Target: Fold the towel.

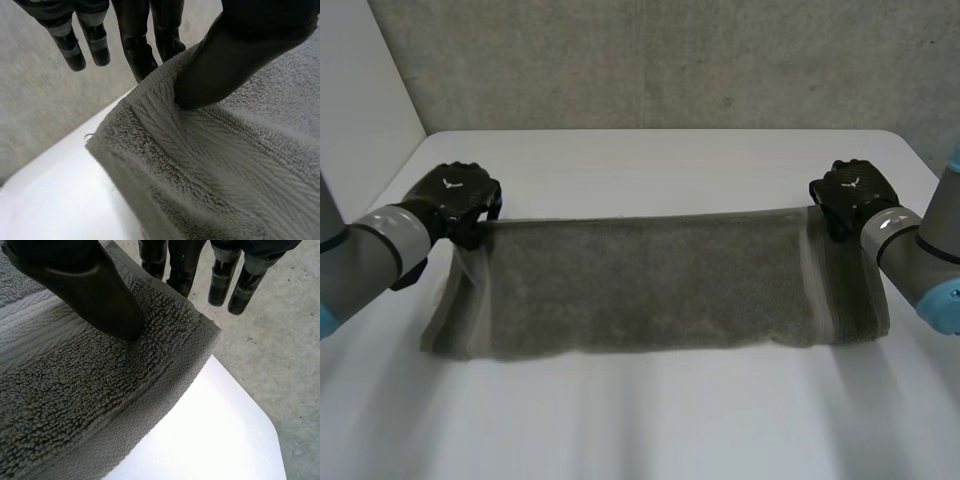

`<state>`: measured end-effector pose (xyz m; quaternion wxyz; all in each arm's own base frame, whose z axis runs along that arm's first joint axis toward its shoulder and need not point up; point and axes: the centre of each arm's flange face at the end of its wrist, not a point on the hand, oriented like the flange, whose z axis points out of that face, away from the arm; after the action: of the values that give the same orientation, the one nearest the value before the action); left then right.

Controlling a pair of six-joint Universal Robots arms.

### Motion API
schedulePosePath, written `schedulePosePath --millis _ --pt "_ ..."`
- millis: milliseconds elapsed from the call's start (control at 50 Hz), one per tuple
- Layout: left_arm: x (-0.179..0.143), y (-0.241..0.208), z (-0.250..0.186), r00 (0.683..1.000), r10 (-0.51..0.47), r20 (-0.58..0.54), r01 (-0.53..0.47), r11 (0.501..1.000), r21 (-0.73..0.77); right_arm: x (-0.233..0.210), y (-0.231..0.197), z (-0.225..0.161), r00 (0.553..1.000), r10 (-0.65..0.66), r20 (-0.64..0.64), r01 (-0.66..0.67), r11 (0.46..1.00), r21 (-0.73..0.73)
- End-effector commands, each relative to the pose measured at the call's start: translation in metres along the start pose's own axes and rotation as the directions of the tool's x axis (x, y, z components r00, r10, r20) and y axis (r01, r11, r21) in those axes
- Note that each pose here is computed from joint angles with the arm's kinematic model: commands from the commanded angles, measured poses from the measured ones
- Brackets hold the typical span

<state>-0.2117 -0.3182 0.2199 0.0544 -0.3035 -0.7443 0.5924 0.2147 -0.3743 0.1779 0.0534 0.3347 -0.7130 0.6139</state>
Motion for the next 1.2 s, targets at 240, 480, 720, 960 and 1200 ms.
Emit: schedulePosePath --millis 240,480,720,960,1200 --pt "-0.013 0.036 0.037 0.985 0.163 0.05 -0.157 0.983 -0.093 -0.006 0.002 0.006 1.0 -0.011 0.009 0.011 1.0 0.007" --pt "-0.009 0.051 0.062 0.979 0.193 0.065 -0.187 0.979 -0.087 -0.02 0.016 0.035 1.0 -0.018 0.025 0.018 1.0 0.004" --pt "0.006 0.047 0.058 0.98 0.195 0.034 -0.193 0.979 -0.071 -0.019 0.016 0.039 1.0 -0.003 0.004 0.003 1.0 -0.006" --pt "0.007 0.003 0.019 0.993 0.08 0.091 -0.087 0.992 0.087 -0.003 -0.013 -0.007 0.999 0.048 -0.02 -0.047 0.998 0.033" --pt "0.023 -0.011 -0.036 0.997 0.062 0.045 -0.068 0.985 0.16 -0.006 -0.023 -0.073 0.998 0.038 0.046 -0.041 0.997 0.061"
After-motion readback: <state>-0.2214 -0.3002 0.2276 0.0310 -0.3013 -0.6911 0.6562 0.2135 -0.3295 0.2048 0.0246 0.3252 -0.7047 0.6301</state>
